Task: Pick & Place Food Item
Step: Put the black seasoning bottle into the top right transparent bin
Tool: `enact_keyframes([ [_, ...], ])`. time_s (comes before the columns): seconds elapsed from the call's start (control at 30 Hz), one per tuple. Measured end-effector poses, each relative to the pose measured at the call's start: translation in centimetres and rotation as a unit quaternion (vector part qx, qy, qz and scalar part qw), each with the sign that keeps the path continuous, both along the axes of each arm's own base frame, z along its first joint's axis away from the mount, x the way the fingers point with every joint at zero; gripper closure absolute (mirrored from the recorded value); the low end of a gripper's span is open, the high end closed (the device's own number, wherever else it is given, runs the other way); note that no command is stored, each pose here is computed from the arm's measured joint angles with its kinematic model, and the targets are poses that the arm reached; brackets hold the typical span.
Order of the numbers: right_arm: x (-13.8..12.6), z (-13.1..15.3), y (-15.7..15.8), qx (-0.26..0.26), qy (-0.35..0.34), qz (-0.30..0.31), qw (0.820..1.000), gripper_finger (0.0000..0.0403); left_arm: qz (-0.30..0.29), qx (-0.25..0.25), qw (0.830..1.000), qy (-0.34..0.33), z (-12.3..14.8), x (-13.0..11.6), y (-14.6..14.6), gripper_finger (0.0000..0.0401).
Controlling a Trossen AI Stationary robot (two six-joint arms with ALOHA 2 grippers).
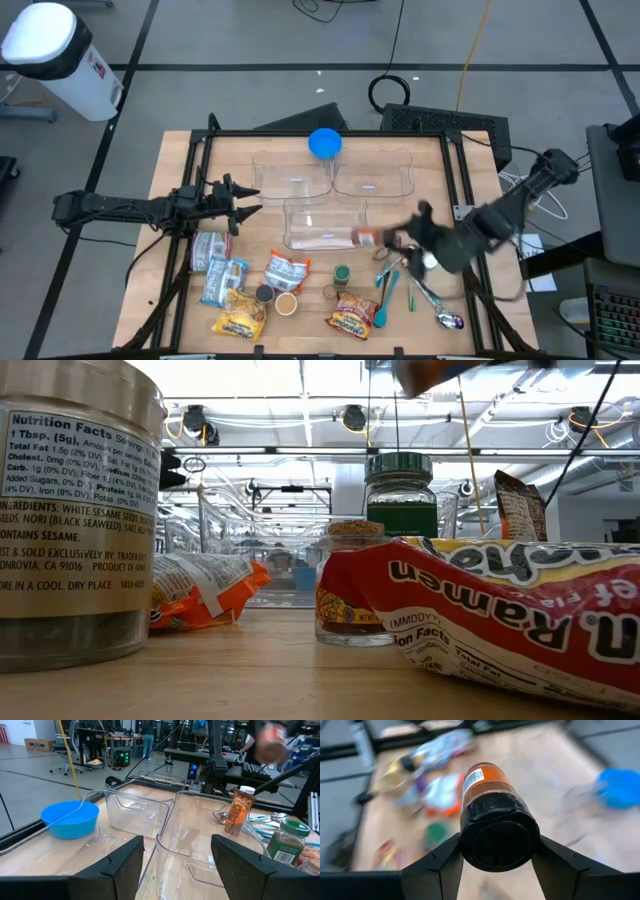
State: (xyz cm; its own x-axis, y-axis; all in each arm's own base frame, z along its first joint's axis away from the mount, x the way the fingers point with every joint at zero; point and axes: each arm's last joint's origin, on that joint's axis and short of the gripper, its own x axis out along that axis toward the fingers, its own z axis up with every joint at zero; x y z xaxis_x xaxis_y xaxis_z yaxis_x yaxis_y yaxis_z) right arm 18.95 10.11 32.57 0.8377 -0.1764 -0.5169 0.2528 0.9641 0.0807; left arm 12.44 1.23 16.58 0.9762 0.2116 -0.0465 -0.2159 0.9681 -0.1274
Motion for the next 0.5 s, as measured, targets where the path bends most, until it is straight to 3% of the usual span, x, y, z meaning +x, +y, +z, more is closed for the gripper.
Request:
enact_keyframes([
  [0.27,3.9,1.8,-9.8,0.052,-0.026,0.007,0.998,0.0209,0.0,0.0,1.0,0.0,0.0,0.0,0.0,0.016],
  [0.5,3.8,4.3,-18.8,0.063,0.04,-0.095,0.993,0.0208,0.0,0.0,1.0,0.0,0.0,0.0,0.0,0.016],
])
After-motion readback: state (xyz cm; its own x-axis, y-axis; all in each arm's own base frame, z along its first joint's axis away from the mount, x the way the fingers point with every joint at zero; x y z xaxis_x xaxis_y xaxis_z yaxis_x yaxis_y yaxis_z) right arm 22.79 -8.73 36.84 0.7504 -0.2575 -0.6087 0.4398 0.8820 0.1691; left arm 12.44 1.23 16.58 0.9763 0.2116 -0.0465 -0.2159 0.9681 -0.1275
